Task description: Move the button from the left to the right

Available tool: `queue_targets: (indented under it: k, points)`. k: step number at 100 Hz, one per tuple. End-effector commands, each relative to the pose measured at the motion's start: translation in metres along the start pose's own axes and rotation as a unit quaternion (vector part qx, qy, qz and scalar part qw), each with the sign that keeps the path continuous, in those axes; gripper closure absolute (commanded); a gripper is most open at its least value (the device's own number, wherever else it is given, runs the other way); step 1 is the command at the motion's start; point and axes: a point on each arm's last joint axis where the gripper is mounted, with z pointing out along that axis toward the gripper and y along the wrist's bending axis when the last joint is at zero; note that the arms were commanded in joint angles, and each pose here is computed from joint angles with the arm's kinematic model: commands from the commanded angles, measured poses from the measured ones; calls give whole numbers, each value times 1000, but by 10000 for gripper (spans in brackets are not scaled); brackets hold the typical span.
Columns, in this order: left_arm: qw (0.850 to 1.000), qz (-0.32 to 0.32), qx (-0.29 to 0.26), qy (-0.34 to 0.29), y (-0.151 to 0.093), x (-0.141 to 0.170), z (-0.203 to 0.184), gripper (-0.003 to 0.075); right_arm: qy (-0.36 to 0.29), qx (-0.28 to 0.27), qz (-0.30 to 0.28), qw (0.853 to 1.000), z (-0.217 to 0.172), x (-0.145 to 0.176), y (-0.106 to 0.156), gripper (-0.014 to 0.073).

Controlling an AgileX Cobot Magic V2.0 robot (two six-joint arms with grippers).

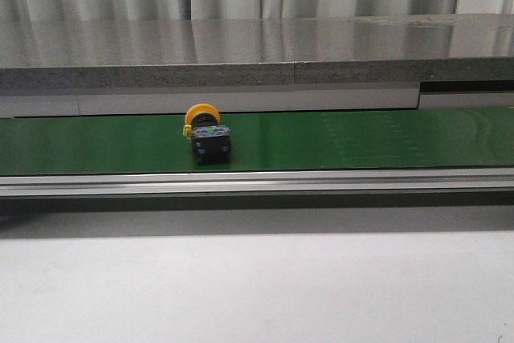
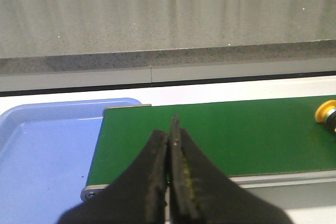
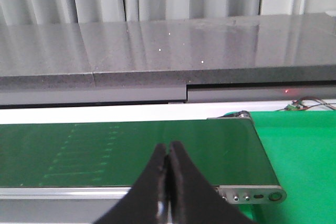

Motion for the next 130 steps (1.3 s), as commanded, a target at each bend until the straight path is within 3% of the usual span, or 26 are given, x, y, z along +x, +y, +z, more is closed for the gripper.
queue_targets:
  k: [1, 19, 40, 72, 101, 115, 130]
  points:
    - [999, -8, -9, -48, 2, -16, -2, 741, 3, -2, 2, 1000, 8, -33, 2, 663]
    - [999, -8, -9, -48, 2, -16, -2, 741, 93, -10, 22, 995, 34, -70, 6, 663]
    - [999, -8, -9, -48, 2, -16, -2, 741, 197, -13, 27, 980, 78, -95, 9, 663]
    - [999, -8, -9, -48, 2, -16, -2, 741, 282, -29, 86, 955, 124, -85, 15, 663]
    - [999, -8, -9, -48, 2, -16, -2, 741, 322, -34, 79, 943, 126, -76, 15, 646]
    - [999, -8, -9, -48, 2, -16, -2, 741, 325, -34, 79, 942, 126, -76, 15, 501]
    - [999, -8, -9, -48, 2, -16, -2, 741, 325, -34, 79, 942, 126, -76, 15, 198]
